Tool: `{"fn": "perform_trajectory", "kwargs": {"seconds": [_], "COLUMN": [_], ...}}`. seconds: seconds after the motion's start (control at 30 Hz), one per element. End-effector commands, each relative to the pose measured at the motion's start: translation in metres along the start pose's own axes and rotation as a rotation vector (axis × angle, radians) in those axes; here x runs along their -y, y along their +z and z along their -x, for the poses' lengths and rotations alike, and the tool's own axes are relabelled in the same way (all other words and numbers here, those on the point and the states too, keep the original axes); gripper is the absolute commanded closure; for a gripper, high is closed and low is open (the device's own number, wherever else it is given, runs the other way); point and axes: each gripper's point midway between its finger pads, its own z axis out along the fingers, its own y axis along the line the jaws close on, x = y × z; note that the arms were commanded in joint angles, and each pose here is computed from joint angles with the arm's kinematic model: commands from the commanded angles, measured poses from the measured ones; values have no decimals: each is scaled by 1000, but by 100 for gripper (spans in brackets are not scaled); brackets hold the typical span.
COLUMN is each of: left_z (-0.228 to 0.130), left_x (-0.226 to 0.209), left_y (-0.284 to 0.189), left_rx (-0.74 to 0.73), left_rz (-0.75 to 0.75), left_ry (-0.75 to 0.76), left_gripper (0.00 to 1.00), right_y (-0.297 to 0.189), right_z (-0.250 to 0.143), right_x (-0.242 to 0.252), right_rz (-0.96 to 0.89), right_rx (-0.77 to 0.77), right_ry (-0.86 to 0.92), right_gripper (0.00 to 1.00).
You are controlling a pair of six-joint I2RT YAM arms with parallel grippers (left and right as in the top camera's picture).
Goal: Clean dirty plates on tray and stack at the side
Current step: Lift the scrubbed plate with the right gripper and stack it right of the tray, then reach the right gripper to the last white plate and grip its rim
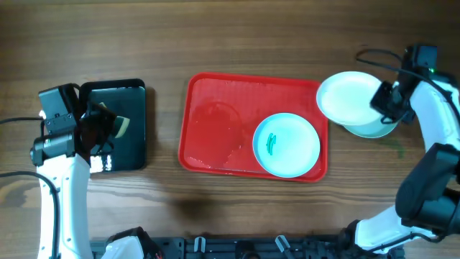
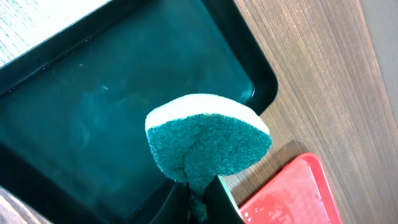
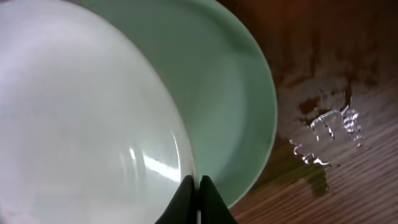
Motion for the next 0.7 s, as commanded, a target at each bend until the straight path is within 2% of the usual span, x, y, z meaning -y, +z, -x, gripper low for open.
{"fn": "perform_trajectory", "kwargs": {"seconds": [0.0,0.03,0.07,0.13,0.23,0.27,0.3,0.47,0.53,0.57,0.6,0.63,0.67], "left_z": [2,1,1,1,0,0,0,1,1,1,1,1,1], "left_x": [1,1,1,2,2,2,2,2,2,2,2,2,2], "left_y": [0,0,0,0,0,0,0,0,0,0,0,0,0], "left_rx": [0,0,-1,-5,-6,-5,-6,-3,-3,-3,-4,-4,-4], "left_rz": [-5,-5,-5,-10,-10,-10,-10,-12,-12,-12,-11,-12,-11], "left_ry": [10,10,10,10,10,10,10,10,10,10,10,10,10], "left_gripper": [96,96,96,96,96,96,96,96,96,96,96,96,96], "right_y": [13,14,14,14,14,14,14,5,6,10,16,17,13], "right_z": [-7,-5,1,11,13,13,12,2,-2,-3,-7,-10,-19], "right_x": [14,16,17,18,25,23,17,-35,-42,-34,-22,-24,-42], "right_rz": [20,21,26,32,26,37,69,320,290,225,147,160,267], "right_rx": [-16,-6,16,52,58,56,45,-9,-8,0,-2,-13,-56], "right_ry": [109,122,127,137,182,184,175,68,32,37,93,94,50], "right_gripper": [96,96,90,87,92,91,76,77,61,61,83,95,96]}}
